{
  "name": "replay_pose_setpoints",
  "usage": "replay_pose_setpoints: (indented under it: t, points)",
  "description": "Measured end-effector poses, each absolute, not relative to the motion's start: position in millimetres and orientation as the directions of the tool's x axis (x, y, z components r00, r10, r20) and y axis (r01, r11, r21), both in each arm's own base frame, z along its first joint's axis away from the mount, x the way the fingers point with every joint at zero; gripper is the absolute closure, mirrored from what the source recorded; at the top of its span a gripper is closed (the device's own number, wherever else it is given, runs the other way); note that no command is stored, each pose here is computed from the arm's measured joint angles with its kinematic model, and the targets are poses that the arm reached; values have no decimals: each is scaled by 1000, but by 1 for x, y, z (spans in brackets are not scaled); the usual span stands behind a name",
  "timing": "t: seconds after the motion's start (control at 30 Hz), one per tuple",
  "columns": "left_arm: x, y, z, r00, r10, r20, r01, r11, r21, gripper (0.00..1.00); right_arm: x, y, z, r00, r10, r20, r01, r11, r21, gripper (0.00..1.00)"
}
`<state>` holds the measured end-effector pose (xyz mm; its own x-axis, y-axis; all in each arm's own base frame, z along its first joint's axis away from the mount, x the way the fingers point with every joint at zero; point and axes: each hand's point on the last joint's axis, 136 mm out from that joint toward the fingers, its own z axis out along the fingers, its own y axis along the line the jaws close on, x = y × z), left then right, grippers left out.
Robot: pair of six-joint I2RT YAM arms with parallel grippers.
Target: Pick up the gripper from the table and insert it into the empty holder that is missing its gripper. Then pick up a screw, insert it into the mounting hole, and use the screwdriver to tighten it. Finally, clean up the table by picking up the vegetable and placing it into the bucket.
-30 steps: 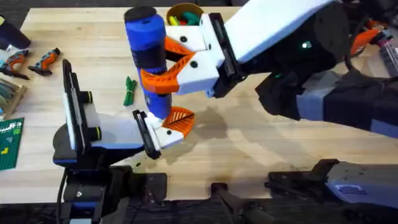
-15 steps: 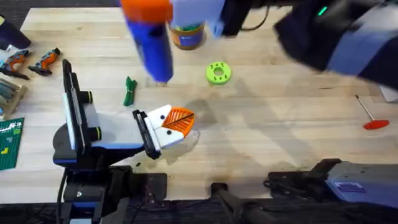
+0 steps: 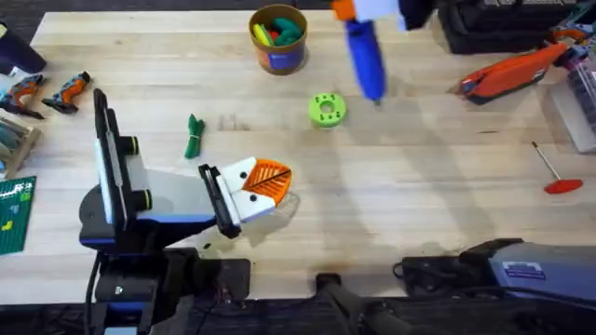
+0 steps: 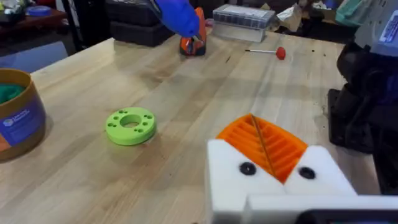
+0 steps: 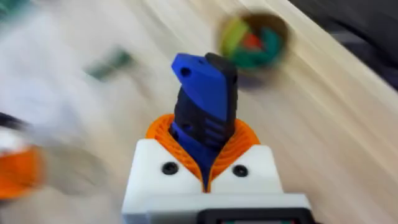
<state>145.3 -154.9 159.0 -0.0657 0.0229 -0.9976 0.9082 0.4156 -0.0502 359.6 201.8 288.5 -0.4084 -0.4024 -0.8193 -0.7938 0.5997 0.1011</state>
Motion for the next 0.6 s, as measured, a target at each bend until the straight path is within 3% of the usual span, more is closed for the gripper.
replay_pose_setpoints:
  t: [0.1,0.23,0.6]
  points:
    - [145,-155,159,-66,23,-998,908,416,-50,996,365,162,263,-412,-556,-722,-760,647,-65,975]
    - [145,-155,159,-66,23,-998,908,416,-50,996,366,116,227,-414,-740,-531,-772,594,-227,975]
    - [145,-155,159,-65,23,-998,908,416,-50,996,391,66,122,-284,-947,-151,-900,318,-297,975]
